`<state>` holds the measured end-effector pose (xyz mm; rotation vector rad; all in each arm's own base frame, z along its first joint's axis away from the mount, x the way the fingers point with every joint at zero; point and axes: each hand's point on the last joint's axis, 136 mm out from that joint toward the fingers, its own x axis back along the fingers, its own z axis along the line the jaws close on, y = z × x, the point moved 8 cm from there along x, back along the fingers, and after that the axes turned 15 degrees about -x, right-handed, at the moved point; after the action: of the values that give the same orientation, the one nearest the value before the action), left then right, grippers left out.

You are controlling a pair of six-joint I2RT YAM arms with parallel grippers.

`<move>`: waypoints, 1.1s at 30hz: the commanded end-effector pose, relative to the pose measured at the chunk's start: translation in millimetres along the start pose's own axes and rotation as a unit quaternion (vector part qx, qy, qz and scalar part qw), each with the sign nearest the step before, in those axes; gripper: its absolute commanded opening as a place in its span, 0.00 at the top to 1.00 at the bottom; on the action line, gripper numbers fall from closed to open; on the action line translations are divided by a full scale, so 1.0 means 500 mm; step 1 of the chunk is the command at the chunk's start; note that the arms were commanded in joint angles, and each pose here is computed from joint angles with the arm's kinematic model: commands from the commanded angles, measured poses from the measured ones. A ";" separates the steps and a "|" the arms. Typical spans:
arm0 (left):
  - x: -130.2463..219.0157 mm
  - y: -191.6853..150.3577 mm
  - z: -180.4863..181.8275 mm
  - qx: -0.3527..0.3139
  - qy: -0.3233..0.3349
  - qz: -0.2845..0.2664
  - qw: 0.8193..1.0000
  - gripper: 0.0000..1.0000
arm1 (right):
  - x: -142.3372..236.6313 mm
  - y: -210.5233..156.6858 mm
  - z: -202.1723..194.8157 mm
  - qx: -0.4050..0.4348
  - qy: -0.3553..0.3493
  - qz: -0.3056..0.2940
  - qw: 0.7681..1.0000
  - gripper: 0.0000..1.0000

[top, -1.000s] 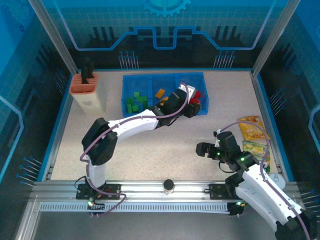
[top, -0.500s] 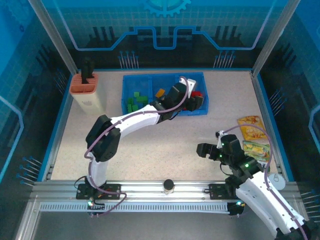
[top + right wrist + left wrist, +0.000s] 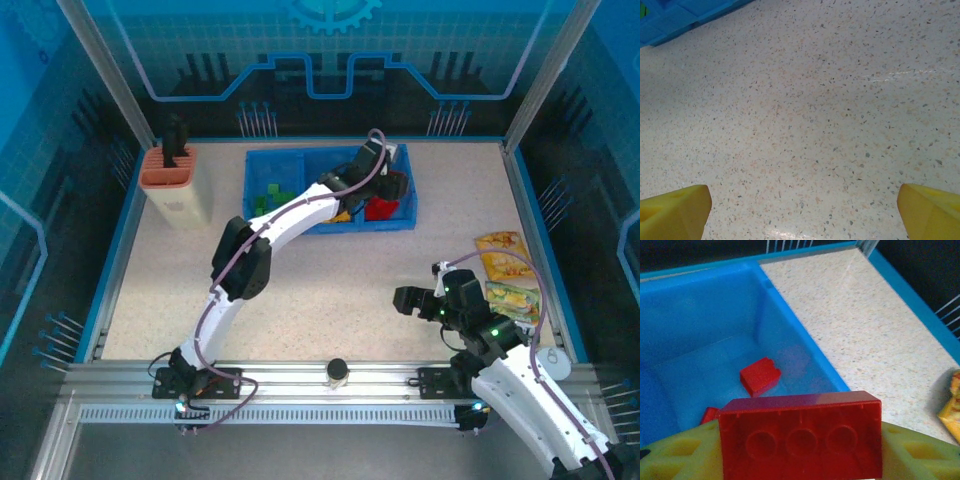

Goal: Sort the legos into containers by color

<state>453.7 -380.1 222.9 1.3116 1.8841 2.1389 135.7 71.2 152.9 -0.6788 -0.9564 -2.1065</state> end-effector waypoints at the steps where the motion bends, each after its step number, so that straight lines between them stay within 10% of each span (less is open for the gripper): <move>1: 0.000 -0.014 0.017 0.019 0.001 0.048 0.999 0.56 | 0.004 -0.006 -0.004 0.006 -0.004 0.006 1.000 0.03; 3: 0.009 -0.006 0.017 0.016 0.000 0.043 0.999 0.23 | 0.006 -0.007 -0.004 0.006 -0.003 0.005 1.000 0.03; 6: 0.037 0.015 0.011 0.009 -0.011 0.026 1.000 0.05 | 0.008 -0.007 -0.003 0.004 -0.003 0.004 1.000 0.03; 18: 0.206 0.096 0.015 -0.061 0.027 -0.043 0.997 0.03 | 0.030 0.039 0.039 0.040 -0.015 -0.017 0.999 0.00; 33: 0.396 -0.018 0.076 -0.091 0.136 -0.054 0.985 0.02 | 0.064 0.143 0.136 0.179 -0.031 -0.076 0.980 0.00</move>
<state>352.4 -264.8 305.6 1.0537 1.7429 2.4164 180.6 80.6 232.0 -0.5623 -1.2998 -1.9998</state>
